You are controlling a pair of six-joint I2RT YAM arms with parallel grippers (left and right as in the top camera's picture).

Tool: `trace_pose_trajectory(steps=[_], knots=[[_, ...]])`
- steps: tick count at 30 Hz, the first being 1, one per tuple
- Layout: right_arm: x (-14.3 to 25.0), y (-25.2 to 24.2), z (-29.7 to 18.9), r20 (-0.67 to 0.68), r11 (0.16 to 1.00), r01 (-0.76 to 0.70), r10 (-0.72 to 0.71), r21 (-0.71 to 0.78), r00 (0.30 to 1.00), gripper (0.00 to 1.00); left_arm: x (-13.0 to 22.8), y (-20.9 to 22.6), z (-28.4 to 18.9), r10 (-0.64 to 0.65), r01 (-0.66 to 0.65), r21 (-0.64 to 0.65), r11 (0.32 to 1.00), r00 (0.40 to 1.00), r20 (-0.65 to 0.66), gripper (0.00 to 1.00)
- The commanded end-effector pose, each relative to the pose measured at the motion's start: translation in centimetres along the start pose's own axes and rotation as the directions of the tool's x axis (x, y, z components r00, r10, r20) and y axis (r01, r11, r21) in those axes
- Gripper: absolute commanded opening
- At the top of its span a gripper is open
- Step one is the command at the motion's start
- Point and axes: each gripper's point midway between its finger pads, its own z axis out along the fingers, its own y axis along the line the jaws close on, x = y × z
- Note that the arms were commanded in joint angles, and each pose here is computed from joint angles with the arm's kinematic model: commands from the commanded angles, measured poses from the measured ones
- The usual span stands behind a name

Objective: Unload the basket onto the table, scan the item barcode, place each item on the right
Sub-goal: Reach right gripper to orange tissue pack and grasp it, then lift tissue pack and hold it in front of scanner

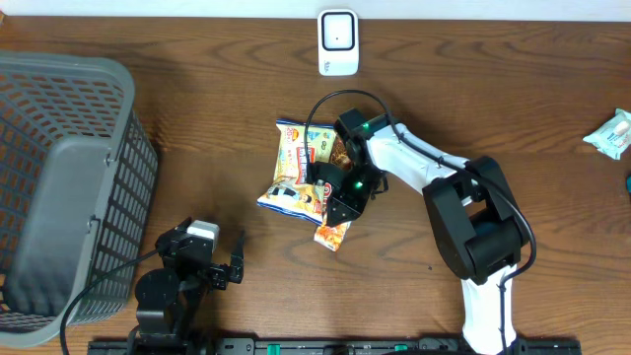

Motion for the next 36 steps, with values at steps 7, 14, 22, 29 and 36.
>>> trace_pose_trajectory(steps=[7, 14, 22, 29, 36], knots=[[-1.1, -2.3, -4.2, 0.023, 0.934, -0.355, 0.355, 0.04, 0.935, 0.01, 1.0, -0.1, 0.2, 0.01, -0.01, 0.002, 1.0, 1.0, -0.028, 0.99], [-1.7, 0.7, -11.4, -0.02, 0.59, -0.804, 0.805, -0.074, 0.593, 0.01, 1.0, -0.1, 0.2, 0.01, -0.01, 0.002, 1.0, 1.0, -0.028, 0.98], [-2.1, 4.5, -14.1, -0.234, 0.214, -0.941, 0.932, -0.262, 0.277, 0.01, 1.0, -0.1, 0.2, 0.01, -0.01, 0.002, 1.0, 1.0, -0.028, 0.98], [-4.1, 6.0, -15.0, -0.306, 0.121, -0.923, 0.921, -0.366, 0.242, 0.01, 1.0, -0.1, 0.2, 0.01, -0.01, 0.002, 1.0, 1.0, -0.028, 0.98], [-3.7, 5.6, -14.8, -0.294, 0.125, -0.933, 0.927, -0.339, 0.231, 0.01, 1.0, -0.1, 0.2, 0.01, -0.01, 0.002, 1.0, 1.0, -0.028, 0.98]])
